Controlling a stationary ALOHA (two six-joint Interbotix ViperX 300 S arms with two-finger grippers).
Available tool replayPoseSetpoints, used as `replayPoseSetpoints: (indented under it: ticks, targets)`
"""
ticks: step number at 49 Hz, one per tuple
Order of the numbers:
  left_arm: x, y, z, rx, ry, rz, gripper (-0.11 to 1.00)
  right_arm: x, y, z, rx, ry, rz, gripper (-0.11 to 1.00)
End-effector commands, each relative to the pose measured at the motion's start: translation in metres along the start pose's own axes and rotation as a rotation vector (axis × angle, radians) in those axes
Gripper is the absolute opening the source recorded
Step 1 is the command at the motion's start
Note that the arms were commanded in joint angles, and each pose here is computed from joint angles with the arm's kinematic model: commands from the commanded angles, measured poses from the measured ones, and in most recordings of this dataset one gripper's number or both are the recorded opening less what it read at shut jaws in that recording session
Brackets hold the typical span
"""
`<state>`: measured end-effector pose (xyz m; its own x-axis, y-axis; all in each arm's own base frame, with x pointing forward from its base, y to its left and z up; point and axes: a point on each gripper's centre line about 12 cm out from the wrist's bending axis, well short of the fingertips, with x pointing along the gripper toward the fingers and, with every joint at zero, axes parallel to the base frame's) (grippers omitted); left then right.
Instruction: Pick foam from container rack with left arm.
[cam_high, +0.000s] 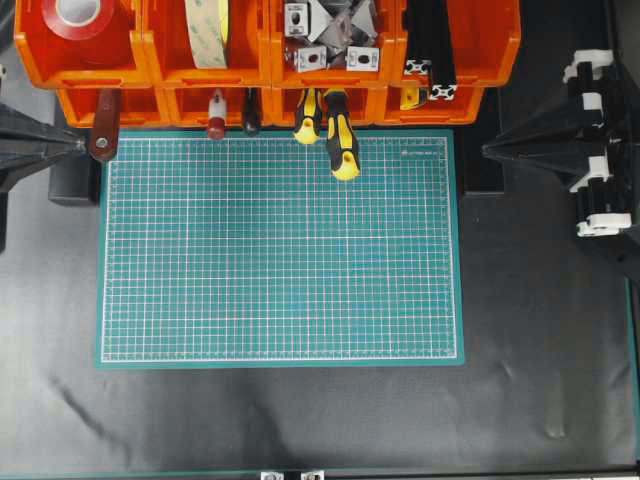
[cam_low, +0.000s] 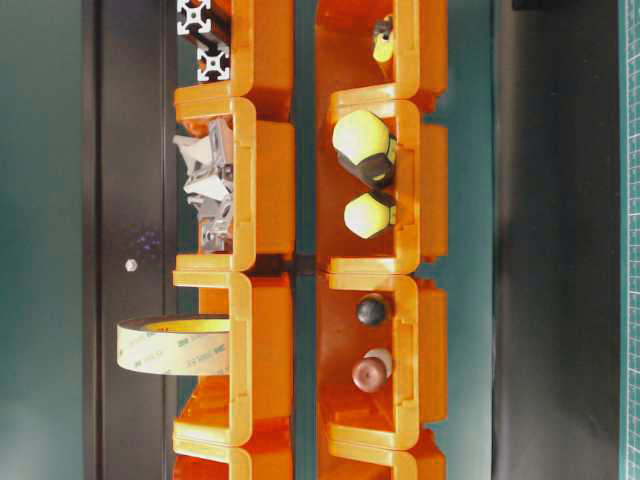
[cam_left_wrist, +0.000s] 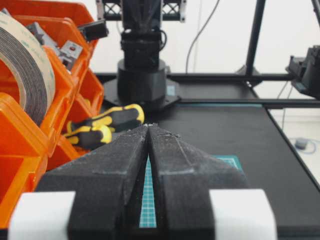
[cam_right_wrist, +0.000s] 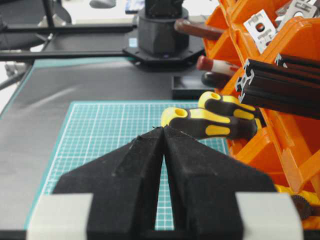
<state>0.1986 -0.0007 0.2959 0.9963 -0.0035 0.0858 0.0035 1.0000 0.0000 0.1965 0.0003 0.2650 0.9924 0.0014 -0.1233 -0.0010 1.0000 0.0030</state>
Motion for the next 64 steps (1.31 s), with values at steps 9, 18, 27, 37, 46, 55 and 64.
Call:
replayPoseSetpoints:
  ticks: [9, 18, 27, 37, 46, 55, 64]
  targets:
    - [0.019, 0.001, 0.027, -0.117, 0.06, 0.004, 0.0, 0.003, 0.002, 0.01, 0.062, -0.03, 0.008, 0.0]
    - [0.033, 0.004, 0.071, -0.297, 0.083, 0.031, 0.0, 0.003, 0.002, 0.01, 0.074, -0.029, 0.008, 0.0]
    - [0.051, 0.01, 0.111, -0.542, 0.171, 0.101, 0.0, 0.003, 0.002, 0.01, 0.076, -0.029, 0.008, 0.0]
    - [0.073, 0.032, 0.139, -0.839, 0.258, 0.272, 0.0, 0.003, 0.002, 0.01, 0.076, -0.03, 0.008, 0.0]
    - [0.08, 0.055, 0.143, -0.976, 0.23, 0.385, 0.0, 0.003, 0.002, 0.01, 0.074, -0.032, 0.011, 0.0]
    - [0.081, 0.064, 0.141, -0.974, 0.218, 0.414, 0.0, 0.003, 0.004, 0.009, 0.073, -0.028, 0.018, 0.0]
    - [0.082, 0.066, 0.143, -0.989, 0.199, 0.413, 0.14, 0.003, 0.005, 0.008, 0.071, -0.027, 0.023, 0.0]
